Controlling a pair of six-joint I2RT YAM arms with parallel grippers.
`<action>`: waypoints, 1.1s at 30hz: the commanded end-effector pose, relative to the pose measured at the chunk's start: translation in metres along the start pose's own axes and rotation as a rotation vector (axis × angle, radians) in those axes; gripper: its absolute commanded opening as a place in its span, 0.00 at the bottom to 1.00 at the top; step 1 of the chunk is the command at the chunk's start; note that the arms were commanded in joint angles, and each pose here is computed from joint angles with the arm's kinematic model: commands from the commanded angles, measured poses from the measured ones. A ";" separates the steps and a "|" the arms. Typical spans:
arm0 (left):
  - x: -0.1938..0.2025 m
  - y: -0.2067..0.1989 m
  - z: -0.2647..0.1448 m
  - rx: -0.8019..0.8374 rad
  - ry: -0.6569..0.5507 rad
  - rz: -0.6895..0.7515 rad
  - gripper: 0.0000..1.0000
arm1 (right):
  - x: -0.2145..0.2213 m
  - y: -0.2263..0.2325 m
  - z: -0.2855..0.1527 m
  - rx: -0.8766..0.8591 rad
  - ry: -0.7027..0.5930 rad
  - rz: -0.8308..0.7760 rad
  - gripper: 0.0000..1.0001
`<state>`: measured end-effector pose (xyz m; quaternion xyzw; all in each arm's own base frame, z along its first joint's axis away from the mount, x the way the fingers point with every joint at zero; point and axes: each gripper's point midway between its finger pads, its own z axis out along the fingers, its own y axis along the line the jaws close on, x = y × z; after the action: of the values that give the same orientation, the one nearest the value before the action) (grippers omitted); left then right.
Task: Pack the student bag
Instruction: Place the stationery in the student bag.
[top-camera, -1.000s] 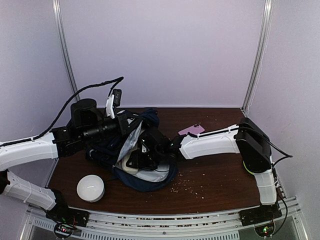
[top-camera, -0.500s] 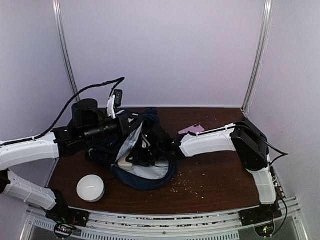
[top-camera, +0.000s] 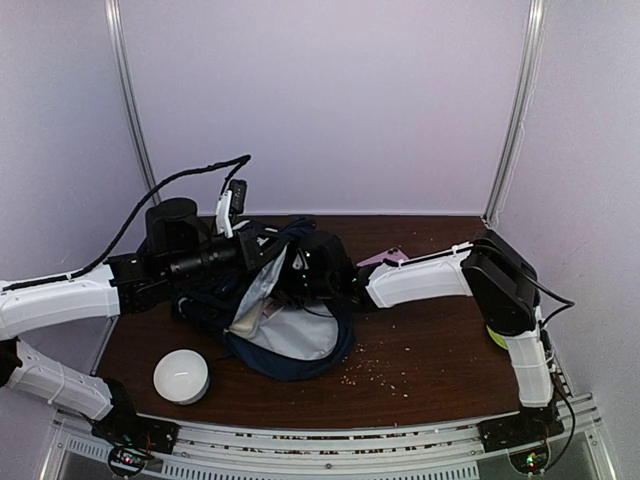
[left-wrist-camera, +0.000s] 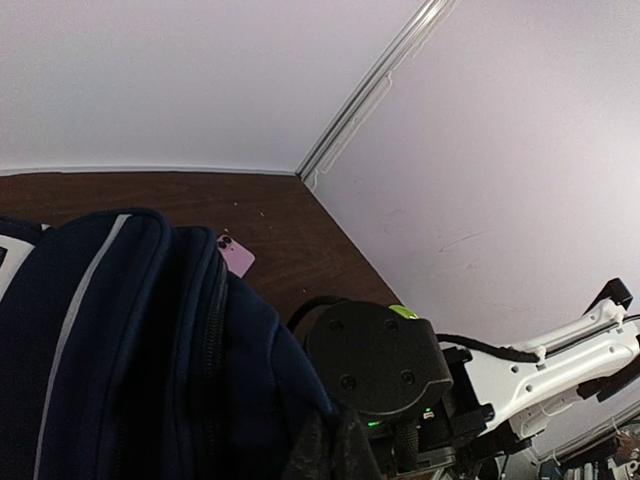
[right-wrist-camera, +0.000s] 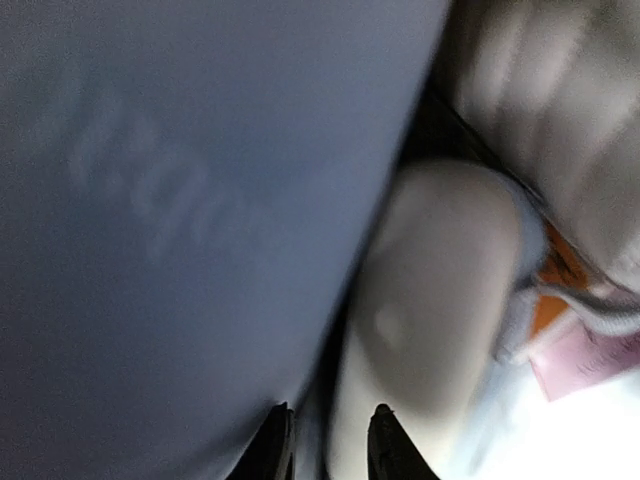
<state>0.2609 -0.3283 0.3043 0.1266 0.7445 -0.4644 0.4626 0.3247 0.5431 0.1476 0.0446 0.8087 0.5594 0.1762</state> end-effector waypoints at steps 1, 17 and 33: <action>-0.058 -0.055 -0.014 0.196 -0.194 0.019 0.00 | -0.013 0.009 0.017 -0.058 -0.034 0.067 0.27; -0.061 -0.044 -0.017 0.131 -0.216 0.054 0.00 | -0.010 0.055 -0.047 -0.095 0.015 -0.078 0.59; -0.065 -0.051 -0.014 0.161 -0.216 0.045 0.00 | 0.033 -0.013 -0.010 0.036 0.102 0.069 0.34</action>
<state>0.2632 -0.3270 0.3049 0.1264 0.7435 -0.4577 0.4710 0.2921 0.5191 0.1323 0.0382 0.8300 0.5426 0.1235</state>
